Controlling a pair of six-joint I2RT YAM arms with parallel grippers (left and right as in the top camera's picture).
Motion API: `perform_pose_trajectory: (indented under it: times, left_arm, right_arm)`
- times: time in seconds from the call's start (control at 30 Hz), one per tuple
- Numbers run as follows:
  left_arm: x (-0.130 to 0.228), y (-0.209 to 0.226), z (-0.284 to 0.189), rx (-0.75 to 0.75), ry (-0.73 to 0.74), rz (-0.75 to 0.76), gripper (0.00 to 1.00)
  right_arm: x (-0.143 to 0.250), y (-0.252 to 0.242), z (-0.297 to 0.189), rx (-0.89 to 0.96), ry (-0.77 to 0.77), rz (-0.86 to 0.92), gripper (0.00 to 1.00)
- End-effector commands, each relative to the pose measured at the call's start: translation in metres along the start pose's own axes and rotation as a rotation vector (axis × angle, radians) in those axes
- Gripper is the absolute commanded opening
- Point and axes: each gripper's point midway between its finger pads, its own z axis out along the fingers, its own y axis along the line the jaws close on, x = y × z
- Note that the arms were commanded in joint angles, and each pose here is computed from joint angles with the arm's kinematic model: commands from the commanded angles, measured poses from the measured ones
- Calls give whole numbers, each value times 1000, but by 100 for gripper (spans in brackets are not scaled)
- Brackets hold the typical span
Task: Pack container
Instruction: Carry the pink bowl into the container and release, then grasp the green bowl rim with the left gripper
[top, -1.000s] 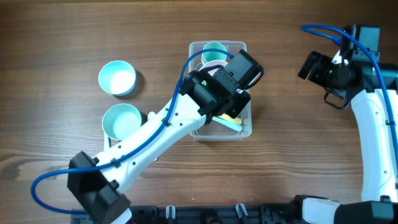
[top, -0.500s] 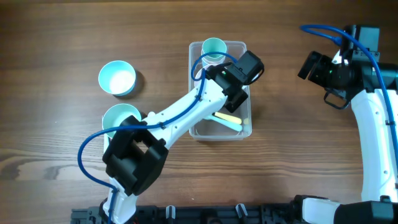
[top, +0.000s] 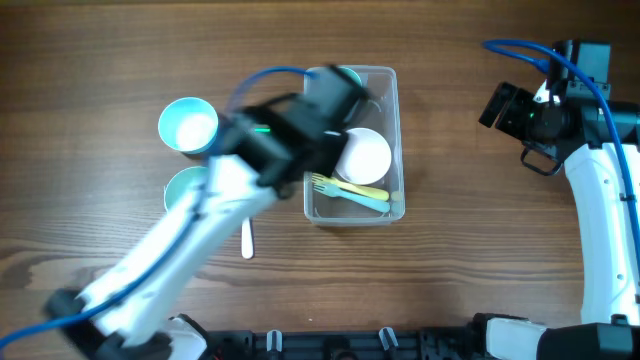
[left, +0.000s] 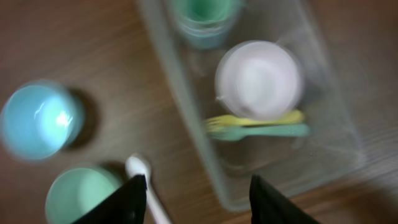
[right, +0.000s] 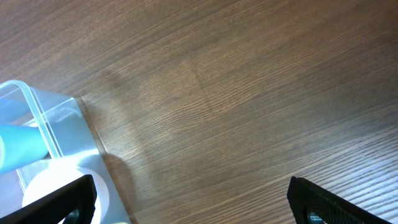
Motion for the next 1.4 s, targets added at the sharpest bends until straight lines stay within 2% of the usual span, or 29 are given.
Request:
perform_pose_trajectory:
  times: [0.0, 0.1, 0.17, 0.23, 0.3, 0.33, 0.4, 0.53, 0.67, 0.73, 0.9, 0.93, 0.97, 1.07, 1.23, 1.37]
  left_arm:
    - [40, 95, -5, -202, 147, -483, 52]
    - [85, 137, 12, -244, 317, -635, 51]
    - [109, 149, 27, -249, 385, -695, 48]
    - [136, 161, 43, -270, 449, -730, 51]
    - [148, 169, 50, -277, 475, -743, 54]
    - [159, 173, 55, -241, 504, -750, 58]
    - [177, 181, 63, -183, 537, -803, 61]
    - [202, 202, 76, -182, 542, -884, 60]
    - [214, 202, 101, -186, 511, -890, 63]
    - [220, 205, 113, -193, 497, -900, 59]
    - [222, 215, 124, -207, 487, -946, 45]
    - [221, 216, 125, -208, 478, -946, 39]
    - [219, 219, 127, -213, 466, -944, 28]
    - [222, 226, 128, -256, 466, -933, 34]
    - [235, 234, 132, -275, 506, -960, 29]
    - [241, 244, 129, -272, 507, -952, 34]
  right_arm:
    - [3, 0, 5, -1, 17, 2, 100]
    - [3, 0, 5, -1, 17, 2, 100]
    - [3, 0, 5, -1, 17, 2, 100]
    - [3, 0, 5, -1, 17, 2, 100]
    - [3, 0, 5, -1, 17, 2, 100]
    - [3, 0, 5, -1, 17, 2, 100]
    - [3, 0, 5, -1, 17, 2, 100]
    - [3, 0, 5, -1, 17, 2, 100]
    - [3, 0, 5, -1, 17, 2, 100]
    - [3, 0, 5, -1, 17, 2, 100]
    - [3, 0, 5, -1, 17, 2, 100]
    - [3, 0, 5, -1, 17, 2, 100]
    - [3, 0, 5, -1, 17, 2, 100]
    - [3, 0, 5, -1, 17, 2, 100]
    - [3, 0, 5, -1, 17, 2, 100]
    - [3, 0, 5, -1, 17, 2, 100]
